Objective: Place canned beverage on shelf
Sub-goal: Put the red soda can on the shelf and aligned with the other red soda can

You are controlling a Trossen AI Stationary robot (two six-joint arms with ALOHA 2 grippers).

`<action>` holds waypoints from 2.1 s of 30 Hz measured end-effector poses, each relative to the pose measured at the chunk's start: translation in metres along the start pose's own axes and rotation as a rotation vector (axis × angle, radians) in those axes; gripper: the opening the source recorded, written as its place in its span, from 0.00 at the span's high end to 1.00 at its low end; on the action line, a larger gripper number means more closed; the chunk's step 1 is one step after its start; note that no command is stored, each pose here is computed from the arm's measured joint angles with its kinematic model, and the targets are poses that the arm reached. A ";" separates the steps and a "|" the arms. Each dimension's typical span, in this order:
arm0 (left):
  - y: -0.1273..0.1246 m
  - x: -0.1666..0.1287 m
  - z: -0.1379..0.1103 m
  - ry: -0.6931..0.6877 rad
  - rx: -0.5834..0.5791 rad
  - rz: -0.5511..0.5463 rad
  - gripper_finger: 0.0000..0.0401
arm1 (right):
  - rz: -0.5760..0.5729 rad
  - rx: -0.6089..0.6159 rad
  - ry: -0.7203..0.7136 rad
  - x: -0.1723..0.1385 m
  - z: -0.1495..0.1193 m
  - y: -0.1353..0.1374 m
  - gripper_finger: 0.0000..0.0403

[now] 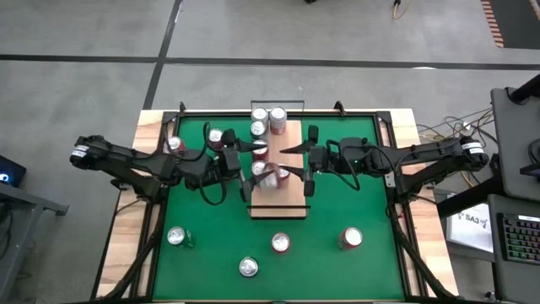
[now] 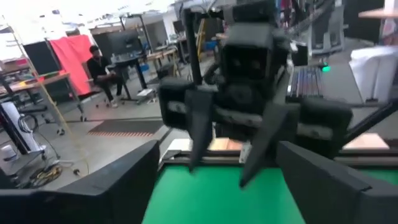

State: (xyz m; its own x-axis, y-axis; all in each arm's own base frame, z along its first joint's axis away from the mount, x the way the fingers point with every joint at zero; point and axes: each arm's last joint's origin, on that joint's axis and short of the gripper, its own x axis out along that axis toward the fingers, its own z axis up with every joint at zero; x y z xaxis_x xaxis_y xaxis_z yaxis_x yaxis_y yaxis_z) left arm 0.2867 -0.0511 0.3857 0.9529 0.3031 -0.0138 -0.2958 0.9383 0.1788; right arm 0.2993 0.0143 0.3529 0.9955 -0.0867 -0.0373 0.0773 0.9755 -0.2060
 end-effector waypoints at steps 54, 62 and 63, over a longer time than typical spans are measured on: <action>-0.020 -0.050 -0.032 0.205 0.206 -0.039 0.97 | 0.006 0.363 0.624 -0.016 0.000 0.023 0.98; -0.022 -0.049 -0.038 0.240 0.207 -0.042 0.97 | 0.005 0.362 0.628 -0.017 0.001 0.023 0.98; -0.022 -0.048 -0.038 0.244 0.211 -0.043 0.97 | 0.003 0.370 0.630 -0.016 0.000 0.023 0.98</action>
State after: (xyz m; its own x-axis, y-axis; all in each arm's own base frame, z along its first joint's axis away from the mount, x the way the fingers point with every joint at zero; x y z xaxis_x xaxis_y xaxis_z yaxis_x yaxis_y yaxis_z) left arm 0.2445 -0.0802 0.3445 0.9124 0.3188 -0.2566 -0.2110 0.9037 0.3726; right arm 0.2849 0.0380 0.3489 0.7843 -0.0752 -0.6158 0.1991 0.9706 0.1350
